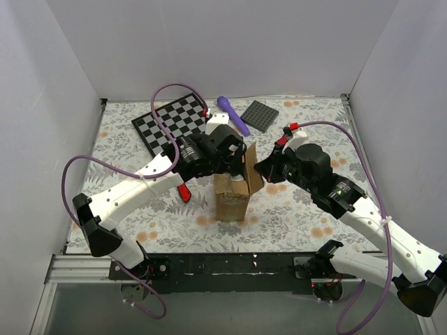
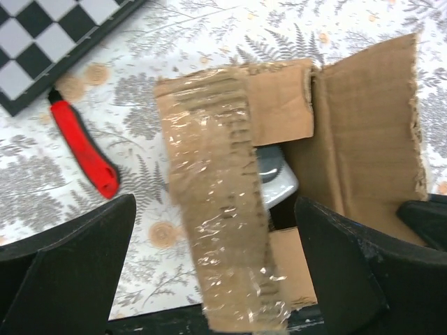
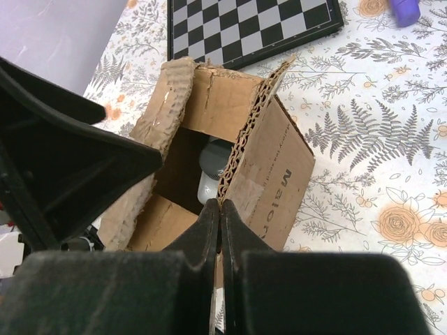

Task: Unpack the express box
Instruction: Open the express box at the center of the board.

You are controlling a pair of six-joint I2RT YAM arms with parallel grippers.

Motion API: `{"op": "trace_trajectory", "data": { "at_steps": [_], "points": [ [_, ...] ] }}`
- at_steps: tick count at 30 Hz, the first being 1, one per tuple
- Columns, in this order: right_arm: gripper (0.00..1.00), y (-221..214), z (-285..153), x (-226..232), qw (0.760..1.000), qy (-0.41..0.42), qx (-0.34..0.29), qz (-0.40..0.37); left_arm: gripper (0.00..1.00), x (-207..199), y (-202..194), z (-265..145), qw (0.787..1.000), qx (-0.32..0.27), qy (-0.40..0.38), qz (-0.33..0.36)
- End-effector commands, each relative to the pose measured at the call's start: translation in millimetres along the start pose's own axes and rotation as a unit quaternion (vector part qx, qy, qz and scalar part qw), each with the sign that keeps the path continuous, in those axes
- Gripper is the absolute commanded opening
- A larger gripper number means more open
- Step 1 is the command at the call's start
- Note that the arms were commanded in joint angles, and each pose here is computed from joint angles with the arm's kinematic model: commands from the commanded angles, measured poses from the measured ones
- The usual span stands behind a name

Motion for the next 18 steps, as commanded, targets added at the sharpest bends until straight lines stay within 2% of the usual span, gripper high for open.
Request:
{"op": "trace_trajectory", "data": {
  "at_steps": [1, 5, 12, 15, 18],
  "points": [
    [0.01, 20.5, -9.7, 12.2, 0.999, 0.019, -0.042, -0.016, 0.98, 7.0, 0.9, -19.1, 0.997, -0.02, 0.065, 0.031],
    [0.01, 19.8, -8.5, 11.0, 0.999, 0.016, -0.042, -0.015, 0.98, -5.1, -12.5, -4.3, 0.995, 0.004, 0.084, 0.062],
    [0.01, 17.3, -9.1, 9.0, 0.999, 0.014, -0.039, -0.017, 0.98, -15.3, -19.7, 13.4, 0.993, 0.006, 0.088, 0.08],
    [0.01, 17.9, -10.6, 9.3, 0.999, 0.014, -0.04, -0.017, 0.93, -13.2, -27.1, 21.4, 0.989, 0.016, 0.112, 0.09],
    [0.01, 18.0, -12.5, 9.0, 0.999, 0.014, -0.042, -0.018, 0.83, -6.4, -28.6, 15.4, 0.99, 0.006, 0.117, 0.075]
  ]
}}
Point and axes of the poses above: each gripper's point midway between its finger pads, its own z axis out along the fingers, its own x axis along the line the jaws close on, y = z × x, the point moved 10 cm from there along -z, back along the fingers, and after that the axes turned 7 degrees about z, right-handed, at the moved point
